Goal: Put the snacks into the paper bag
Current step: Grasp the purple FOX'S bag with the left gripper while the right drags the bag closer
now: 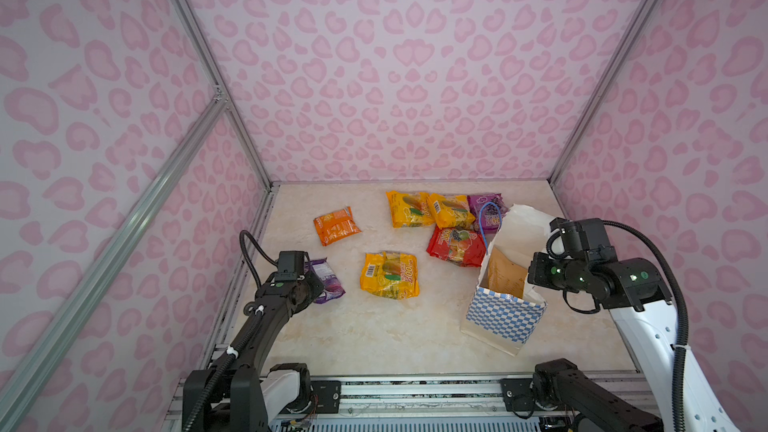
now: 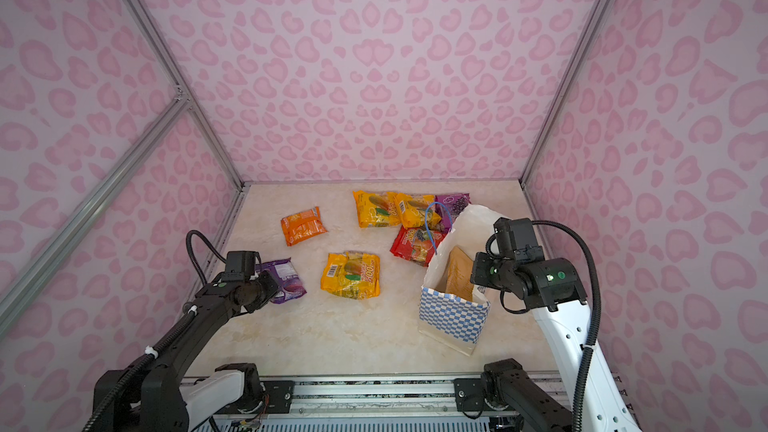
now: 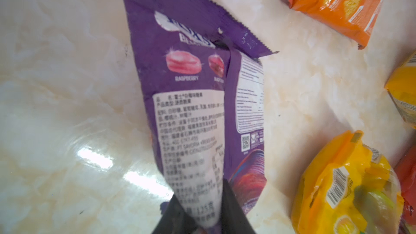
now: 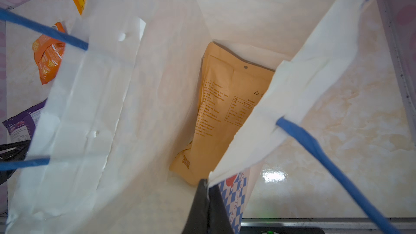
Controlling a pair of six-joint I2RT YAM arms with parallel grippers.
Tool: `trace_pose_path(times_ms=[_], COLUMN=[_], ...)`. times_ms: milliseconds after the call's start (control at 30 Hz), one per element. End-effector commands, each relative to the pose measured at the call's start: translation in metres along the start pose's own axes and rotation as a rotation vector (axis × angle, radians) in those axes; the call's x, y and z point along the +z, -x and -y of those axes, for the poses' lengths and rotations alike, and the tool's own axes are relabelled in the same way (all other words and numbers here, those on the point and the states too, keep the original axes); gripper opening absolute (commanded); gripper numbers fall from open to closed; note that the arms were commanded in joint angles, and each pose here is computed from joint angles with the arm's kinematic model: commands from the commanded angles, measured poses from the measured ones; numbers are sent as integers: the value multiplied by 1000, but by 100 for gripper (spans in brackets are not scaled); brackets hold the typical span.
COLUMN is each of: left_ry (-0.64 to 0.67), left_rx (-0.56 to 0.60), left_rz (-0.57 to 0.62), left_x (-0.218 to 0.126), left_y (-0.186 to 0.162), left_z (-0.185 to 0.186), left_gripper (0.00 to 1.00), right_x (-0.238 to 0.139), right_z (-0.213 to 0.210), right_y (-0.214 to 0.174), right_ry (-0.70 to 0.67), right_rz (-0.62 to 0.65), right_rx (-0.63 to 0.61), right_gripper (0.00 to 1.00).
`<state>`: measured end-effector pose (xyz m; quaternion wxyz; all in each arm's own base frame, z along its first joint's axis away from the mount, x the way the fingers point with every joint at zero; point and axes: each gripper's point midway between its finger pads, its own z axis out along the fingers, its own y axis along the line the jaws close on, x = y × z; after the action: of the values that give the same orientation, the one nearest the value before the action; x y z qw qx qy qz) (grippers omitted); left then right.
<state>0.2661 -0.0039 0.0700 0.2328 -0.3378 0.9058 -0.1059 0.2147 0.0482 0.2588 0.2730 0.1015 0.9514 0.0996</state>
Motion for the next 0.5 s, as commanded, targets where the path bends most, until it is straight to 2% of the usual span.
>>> trace_pose_path(times_ms=[0, 67, 467], left_ry=[9, -4, -65], left_rx=[26, 39, 63], left_rz=[21, 33, 97], left_x=[-12, -19, -58], left_y=[7, 12, 30], left_z=[2, 8, 27], left_gripper=[22, 17, 16], right_x=[-8, -16, -67], right_z=[4, 1, -28], right_y=[10, 19, 75], right_ry=[-28, -23, 41], right_rz=[51, 84, 229], right_rx=[-19, -12, -24], right_gripper=[0, 0, 0])
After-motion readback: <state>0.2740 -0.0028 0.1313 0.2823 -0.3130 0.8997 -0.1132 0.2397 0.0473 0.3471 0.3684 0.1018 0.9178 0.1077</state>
